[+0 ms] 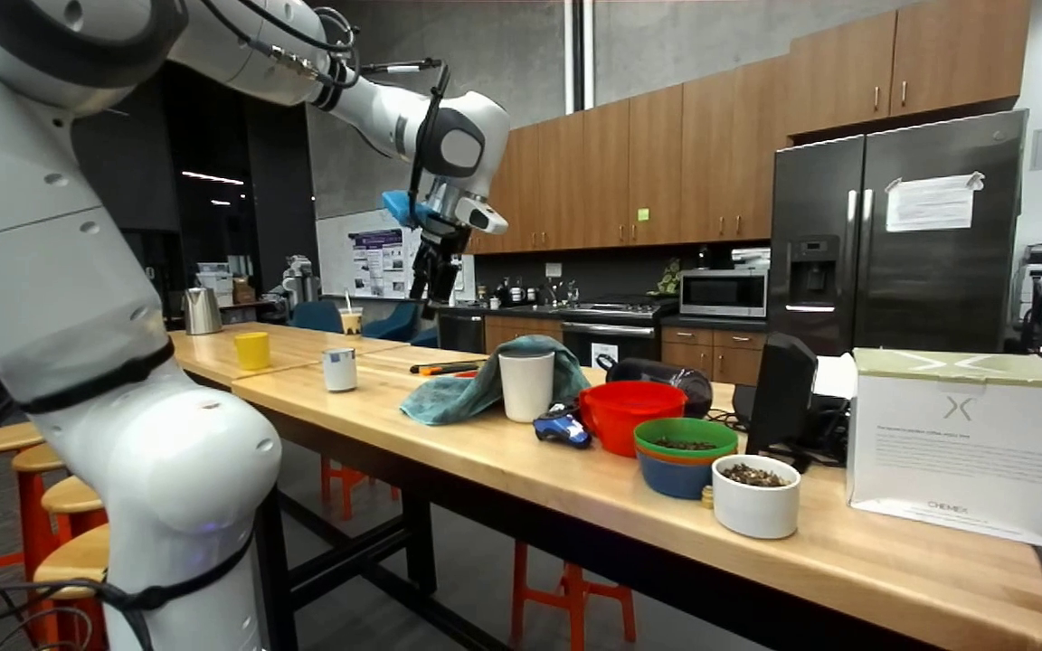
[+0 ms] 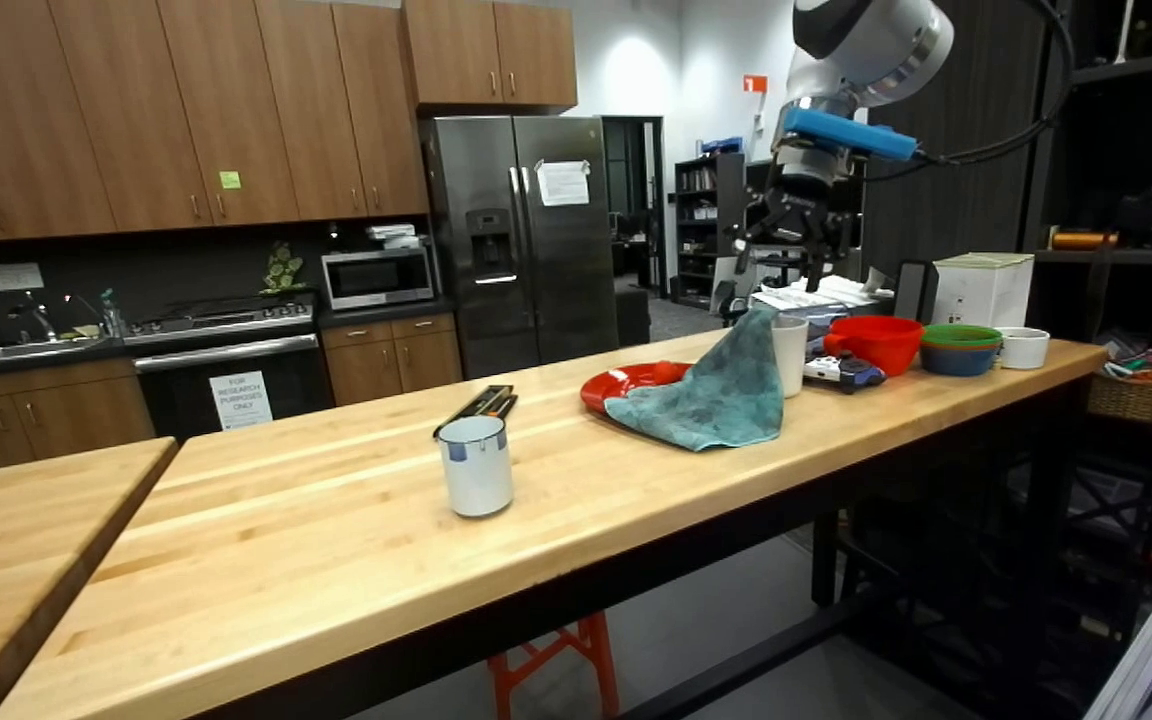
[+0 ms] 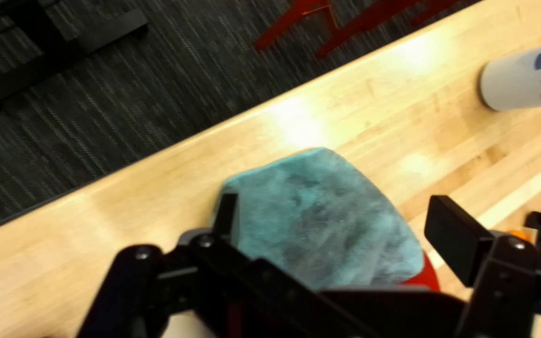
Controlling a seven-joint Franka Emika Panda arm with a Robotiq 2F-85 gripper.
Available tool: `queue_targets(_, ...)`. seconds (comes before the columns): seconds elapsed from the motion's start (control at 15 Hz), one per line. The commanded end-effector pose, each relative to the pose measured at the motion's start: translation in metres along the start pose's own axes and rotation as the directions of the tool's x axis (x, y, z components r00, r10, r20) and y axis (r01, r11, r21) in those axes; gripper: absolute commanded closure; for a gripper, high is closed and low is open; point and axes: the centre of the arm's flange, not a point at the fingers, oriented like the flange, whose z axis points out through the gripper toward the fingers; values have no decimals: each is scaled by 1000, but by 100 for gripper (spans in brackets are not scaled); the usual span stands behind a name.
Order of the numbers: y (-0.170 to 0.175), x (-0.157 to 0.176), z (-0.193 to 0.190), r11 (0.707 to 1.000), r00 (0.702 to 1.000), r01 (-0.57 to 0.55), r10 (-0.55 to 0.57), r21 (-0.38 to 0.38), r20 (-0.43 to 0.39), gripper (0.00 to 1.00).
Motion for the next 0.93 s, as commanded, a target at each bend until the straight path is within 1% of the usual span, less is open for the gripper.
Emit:
queue_targets(0.0, -97, -14, 13, 1000, 998, -8, 10, 29, -55, 0)
queue_targets(0.27, -211, -48, 40, 999, 995, -11, 15, 42, -99, 0)
queue_targets(0.4, -242, -59, 52, 999, 994, -13, 19, 52, -109, 0)
queue_targets(0.67, -280, -65, 70, 999, 994, -20, 25, 48, -107, 0)
queue_targets(0.73, -276, -59, 64, 999, 994, -23, 28, 47, -106, 0)
queue_targets(0.8, -261, -45, 54, 998, 994, -26, 31, 48, -106, 0)
queue_targets(0.87, -259, -39, 52, 998, 994, -32, 38, 54, -106, 0)
